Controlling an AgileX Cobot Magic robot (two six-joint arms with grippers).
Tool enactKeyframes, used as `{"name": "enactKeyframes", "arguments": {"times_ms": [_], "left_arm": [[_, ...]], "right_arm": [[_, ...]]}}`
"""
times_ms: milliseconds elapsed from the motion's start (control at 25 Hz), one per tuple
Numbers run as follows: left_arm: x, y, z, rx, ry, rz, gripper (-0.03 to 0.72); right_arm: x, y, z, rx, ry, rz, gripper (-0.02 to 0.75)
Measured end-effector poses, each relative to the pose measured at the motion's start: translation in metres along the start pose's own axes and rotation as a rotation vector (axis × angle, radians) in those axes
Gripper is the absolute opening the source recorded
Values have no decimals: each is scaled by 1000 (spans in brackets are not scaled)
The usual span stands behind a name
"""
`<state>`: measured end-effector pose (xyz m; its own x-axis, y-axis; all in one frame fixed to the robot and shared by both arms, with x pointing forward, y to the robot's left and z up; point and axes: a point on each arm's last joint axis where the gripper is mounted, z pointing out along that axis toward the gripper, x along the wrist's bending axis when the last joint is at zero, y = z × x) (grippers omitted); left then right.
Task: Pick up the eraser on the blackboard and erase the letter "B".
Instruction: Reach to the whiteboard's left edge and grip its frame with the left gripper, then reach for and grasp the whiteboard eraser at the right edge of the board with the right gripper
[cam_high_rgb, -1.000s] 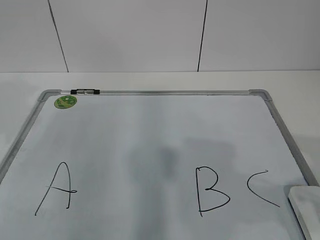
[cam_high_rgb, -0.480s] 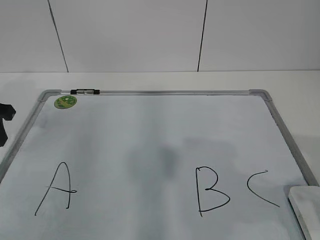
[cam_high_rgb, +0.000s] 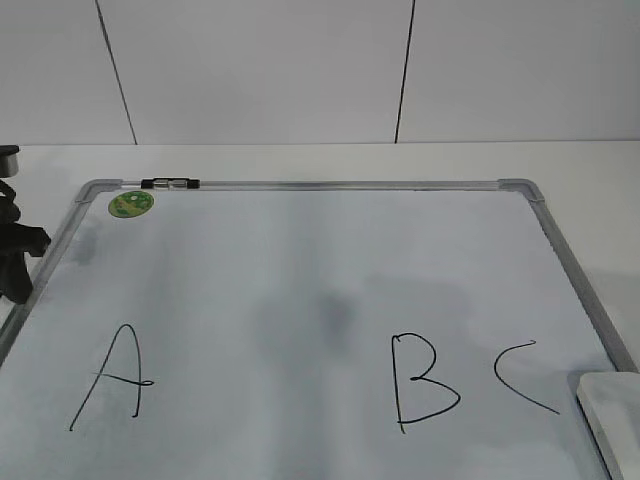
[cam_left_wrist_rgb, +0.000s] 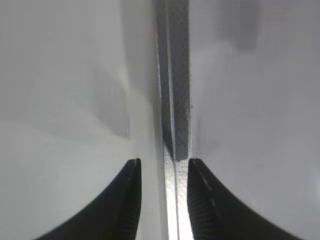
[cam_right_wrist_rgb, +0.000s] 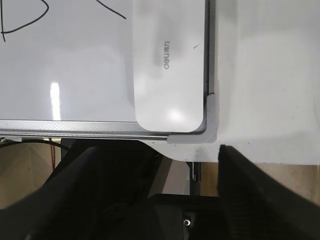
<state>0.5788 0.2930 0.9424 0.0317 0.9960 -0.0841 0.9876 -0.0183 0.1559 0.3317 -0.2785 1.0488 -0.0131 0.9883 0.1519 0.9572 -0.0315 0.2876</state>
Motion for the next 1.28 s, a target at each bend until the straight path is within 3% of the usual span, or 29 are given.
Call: {"name": "enactKeyframes", "arguments": {"times_ms": [480,680,920,1120,1280], "left_arm": [[1,3,15,21,-2,-4,223],[1,3,15,26,-6,-7,162],[0,3,15,27,-13,-18,33],[0,3,15,29,-16,-27,22],[0,3,15,29,-16,-27,22]], "right_arm": [[0,0,0,-1,2,0,551],[0,0,0,-1,2,0,551],[0,0,0,-1,2,0,550],[0,0,0,-1,0,0,552],[0,1,1,6,-3,0,630]]}}
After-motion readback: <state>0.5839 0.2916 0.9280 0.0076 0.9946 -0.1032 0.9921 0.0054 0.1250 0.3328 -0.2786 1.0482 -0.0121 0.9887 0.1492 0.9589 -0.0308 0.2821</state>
